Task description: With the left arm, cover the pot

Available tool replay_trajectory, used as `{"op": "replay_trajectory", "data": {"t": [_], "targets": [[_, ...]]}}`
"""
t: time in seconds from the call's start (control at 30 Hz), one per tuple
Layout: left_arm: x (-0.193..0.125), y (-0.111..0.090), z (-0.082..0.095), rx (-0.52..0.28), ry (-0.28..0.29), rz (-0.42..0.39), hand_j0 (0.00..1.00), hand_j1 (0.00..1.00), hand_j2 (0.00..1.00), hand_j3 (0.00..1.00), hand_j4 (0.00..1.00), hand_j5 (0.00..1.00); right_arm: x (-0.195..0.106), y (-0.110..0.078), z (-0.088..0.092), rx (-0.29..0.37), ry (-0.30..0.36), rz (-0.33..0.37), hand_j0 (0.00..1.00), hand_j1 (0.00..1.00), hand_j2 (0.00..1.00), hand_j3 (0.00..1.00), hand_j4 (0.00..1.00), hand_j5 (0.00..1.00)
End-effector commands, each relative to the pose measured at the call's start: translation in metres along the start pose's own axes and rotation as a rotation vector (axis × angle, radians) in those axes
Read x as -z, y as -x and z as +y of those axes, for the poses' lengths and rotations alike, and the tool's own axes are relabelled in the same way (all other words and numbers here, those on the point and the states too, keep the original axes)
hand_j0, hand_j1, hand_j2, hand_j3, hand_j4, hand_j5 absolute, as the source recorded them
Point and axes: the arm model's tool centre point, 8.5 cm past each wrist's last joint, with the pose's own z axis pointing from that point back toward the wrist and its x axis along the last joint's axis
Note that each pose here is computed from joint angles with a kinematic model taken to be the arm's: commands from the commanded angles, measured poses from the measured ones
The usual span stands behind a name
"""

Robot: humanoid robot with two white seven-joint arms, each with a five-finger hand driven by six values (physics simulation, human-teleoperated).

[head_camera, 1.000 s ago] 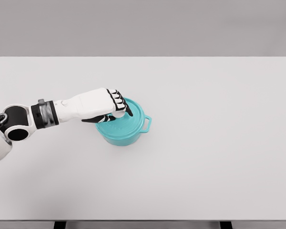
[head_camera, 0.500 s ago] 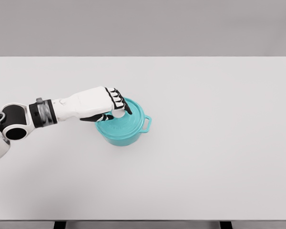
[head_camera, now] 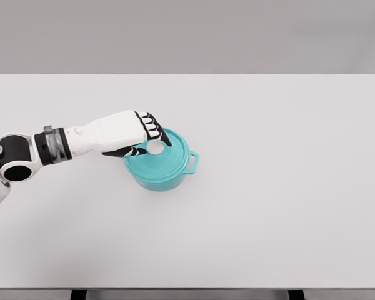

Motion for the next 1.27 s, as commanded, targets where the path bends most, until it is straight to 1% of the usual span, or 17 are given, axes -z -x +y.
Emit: {"op": "replay_trajectory", "data": {"t": [0.0,0.33,0.47,0.5,0.53,0.57,0.63,0.67,0.7,0.73,0.8,0.9,0.93,0.97,1.23], "targets": [[-0.005,0.002,0.001,-0.004,0.0,0.009,0.72,0.72,0.72,0.72,0.72,0.72,0.0,0.0,0.0,0.0,0.0,0.0,1.0,1.0,1.0,1.0,1.0,1.0],[-0.012,0.007,0.008,0.009,-0.007,0.026,0.72,0.72,0.72,0.72,0.72,0.72,0.0,0.0,0.0,0.0,0.0,0.0,1.0,1.0,1.0,1.0,1.0,1.0],[-0.023,0.014,0.013,0.024,-0.002,0.051,0.73,0.73,0.73,0.73,0.73,0.73,0.0,0.0,0.0,0.0,0.0,0.0,1.0,1.0,1.0,1.0,1.0,1.0],[-0.028,0.017,0.019,0.032,-0.015,0.068,0.77,0.77,0.77,0.77,0.77,0.77,0.0,0.0,0.0,0.0,0.0,0.0,1.0,1.0,1.0,1.0,1.0,1.0],[-0.029,0.017,0.024,0.042,-0.026,0.068,0.81,0.81,0.81,0.81,0.81,0.81,0.0,0.0,0.0,0.0,0.0,0.0,1.0,1.0,1.0,1.0,1.0,1.0],[-0.039,0.018,0.031,0.064,-0.025,0.081,0.82,0.82,0.82,0.82,0.82,0.82,0.0,0.0,0.0,0.0,0.0,0.0,1.0,1.0,1.0,1.0,1.0,1.0],[-0.064,0.024,0.051,0.115,-0.021,0.123,0.85,0.85,0.85,0.85,0.85,0.85,0.0,0.0,0.0,0.0,0.0,0.0,1.0,1.0,1.0,1.0,1.0,1.0],[-0.084,0.029,0.071,0.162,-0.034,0.162,0.91,0.91,0.91,0.91,0.91,0.91,0.0,0.0,0.0,0.0,0.0,0.0,1.0,1.0,1.0,1.0,1.0,1.0],[-0.099,0.032,0.079,0.178,-0.031,0.191,0.99,0.99,0.99,0.99,0.99,0.99,0.0,0.0,0.0,0.0,0.0,0.0,1.0,1.0,1.0,1.0,1.0,1.0],[-0.114,0.035,0.082,0.182,-0.017,0.218,1.0,1.0,1.0,1.0,1.0,1.0,0.0,0.001,0.0,0.0,-0.001,0.002,1.0,1.0,1.0,1.0,1.0,1.0],[-0.126,0.04,0.082,0.179,0.003,0.246,1.0,1.0,1.0,1.0,1.0,1.0,0.0,0.0,0.0,0.0,0.0,0.0,1.0,1.0,1.0,1.0,1.0,1.0],[-0.131,0.043,0.078,0.175,0.019,0.262,1.0,1.0,1.0,1.0,1.0,1.0,0.0,0.001,0.0,0.0,-0.001,0.002,1.0,1.0,1.0,1.0,1.0,1.0],[-0.133,0.043,0.07,0.159,0.032,0.266,1.0,1.0,1.0,1.0,1.0,1.0,0.0,0.0,0.0,0.0,0.0,0.0,1.0,1.0,1.0,1.0,1.0,1.0],[-0.133,0.043,0.066,0.154,0.039,0.266,1.0,1.0,1.0,1.0,1.0,1.0,0.0,0.0,0.0,0.0,0.0,0.0,1.0,1.0,1.0,1.0,1.0,1.0],[-0.13,0.041,0.057,0.136,0.044,0.258,1.0,1.0,1.0,1.0,1.0,1.0,0.0,0.0,0.0,0.0,0.0,0.0,1.0,1.0,1.0,1.0,1.0,1.0]]}}
